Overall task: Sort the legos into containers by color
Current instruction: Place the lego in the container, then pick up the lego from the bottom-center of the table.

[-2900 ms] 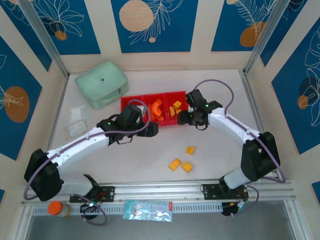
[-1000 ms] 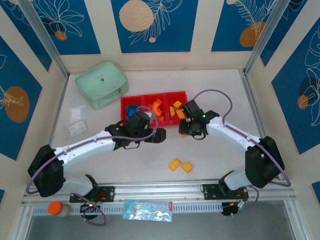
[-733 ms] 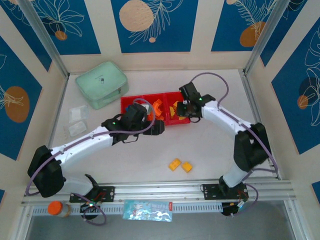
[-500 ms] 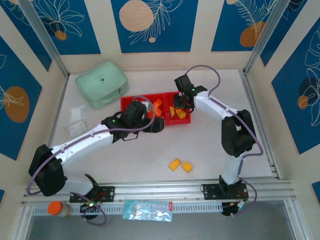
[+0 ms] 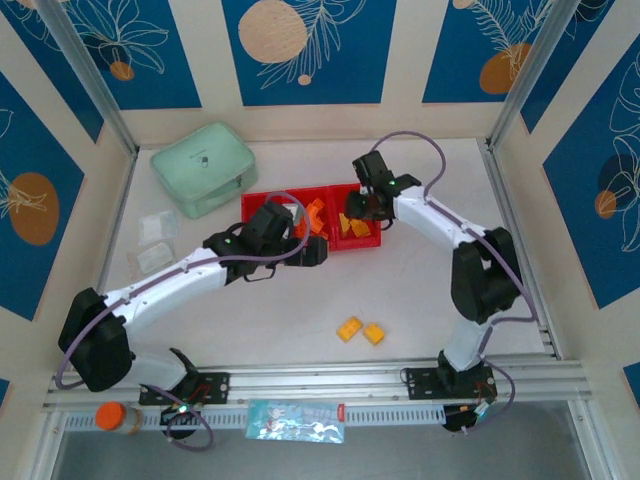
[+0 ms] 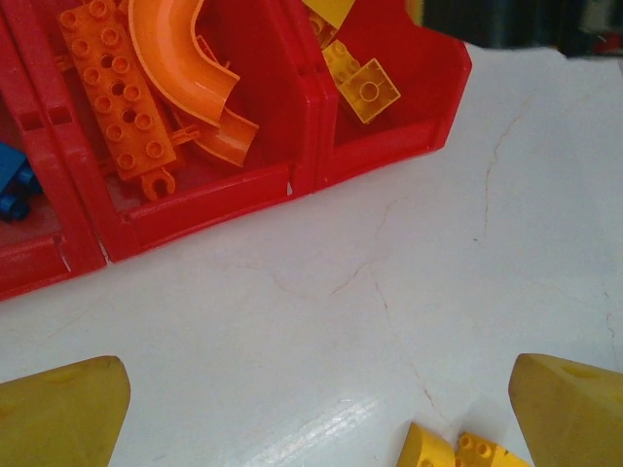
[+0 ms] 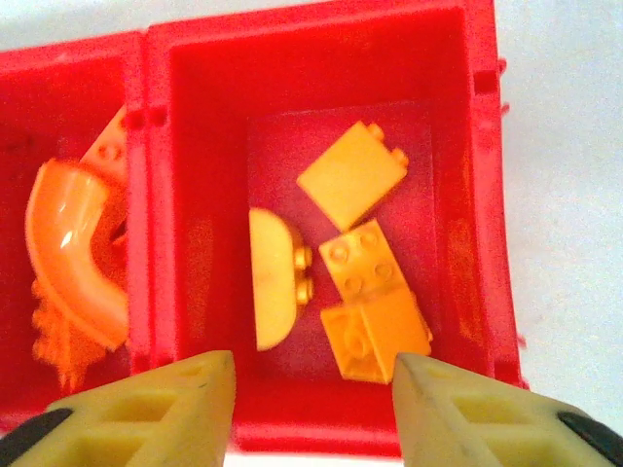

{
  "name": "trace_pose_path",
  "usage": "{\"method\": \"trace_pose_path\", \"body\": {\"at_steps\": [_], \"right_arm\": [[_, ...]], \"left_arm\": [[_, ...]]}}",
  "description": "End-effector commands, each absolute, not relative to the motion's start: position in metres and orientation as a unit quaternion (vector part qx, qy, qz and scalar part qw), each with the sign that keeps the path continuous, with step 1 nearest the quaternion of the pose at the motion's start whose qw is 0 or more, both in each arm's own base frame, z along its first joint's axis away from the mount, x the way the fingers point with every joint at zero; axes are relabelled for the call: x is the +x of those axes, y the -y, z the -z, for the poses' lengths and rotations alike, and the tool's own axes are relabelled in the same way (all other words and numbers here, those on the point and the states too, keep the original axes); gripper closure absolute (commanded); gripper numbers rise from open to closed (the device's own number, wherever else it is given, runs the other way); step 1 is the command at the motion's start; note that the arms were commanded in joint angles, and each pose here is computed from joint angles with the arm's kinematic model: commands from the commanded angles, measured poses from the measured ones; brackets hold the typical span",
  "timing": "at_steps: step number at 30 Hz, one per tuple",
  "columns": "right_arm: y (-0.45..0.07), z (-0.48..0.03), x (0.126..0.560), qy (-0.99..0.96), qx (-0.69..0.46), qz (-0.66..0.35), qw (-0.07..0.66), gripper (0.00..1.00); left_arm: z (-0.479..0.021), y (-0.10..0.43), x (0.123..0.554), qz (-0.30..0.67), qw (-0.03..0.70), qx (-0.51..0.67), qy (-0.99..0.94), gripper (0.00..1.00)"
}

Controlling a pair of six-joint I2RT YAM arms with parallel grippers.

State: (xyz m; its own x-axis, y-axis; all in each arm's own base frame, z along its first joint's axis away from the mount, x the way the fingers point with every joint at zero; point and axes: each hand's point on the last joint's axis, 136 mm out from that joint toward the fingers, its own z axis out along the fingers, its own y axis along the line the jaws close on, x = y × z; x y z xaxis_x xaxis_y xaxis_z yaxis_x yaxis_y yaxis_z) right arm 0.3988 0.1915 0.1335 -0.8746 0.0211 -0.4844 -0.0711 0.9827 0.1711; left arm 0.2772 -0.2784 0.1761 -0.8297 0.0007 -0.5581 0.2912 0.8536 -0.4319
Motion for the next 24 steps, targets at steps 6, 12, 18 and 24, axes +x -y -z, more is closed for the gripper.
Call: {"method": "trace_pose_path", "body": {"at_steps": [6, 12, 18, 24], "right_arm": [[-0.181, -0.131, 0.314, -0.973, -0.037, -0.096, 0.206, 0.43], [-0.163, -0.112, 0.256, -0.984, -0.029, -0.080, 0.154, 0.36], [-0.167, -0.085, 0.210, -0.988, -0.024, -0.107, 0.106, 0.32], [-0.172, -0.060, 0.180, -0.991, -0.028, -0.112, 0.071, 0.29]], "left_arm": [[-0.172, 0.273, 0.252, 0.284, 0.261, 0.078, -0.919, 0.01], [-0.158, 0.275, 0.232, 0.300, 0.248, 0.063, -0.919, 0.01], [-0.145, 0.278, 0.217, 0.295, 0.239, 0.055, -0.923, 0.01], [-0.134, 0.270, 0.211, 0.288, 0.237, 0.036, -0.927, 0.01]]}}
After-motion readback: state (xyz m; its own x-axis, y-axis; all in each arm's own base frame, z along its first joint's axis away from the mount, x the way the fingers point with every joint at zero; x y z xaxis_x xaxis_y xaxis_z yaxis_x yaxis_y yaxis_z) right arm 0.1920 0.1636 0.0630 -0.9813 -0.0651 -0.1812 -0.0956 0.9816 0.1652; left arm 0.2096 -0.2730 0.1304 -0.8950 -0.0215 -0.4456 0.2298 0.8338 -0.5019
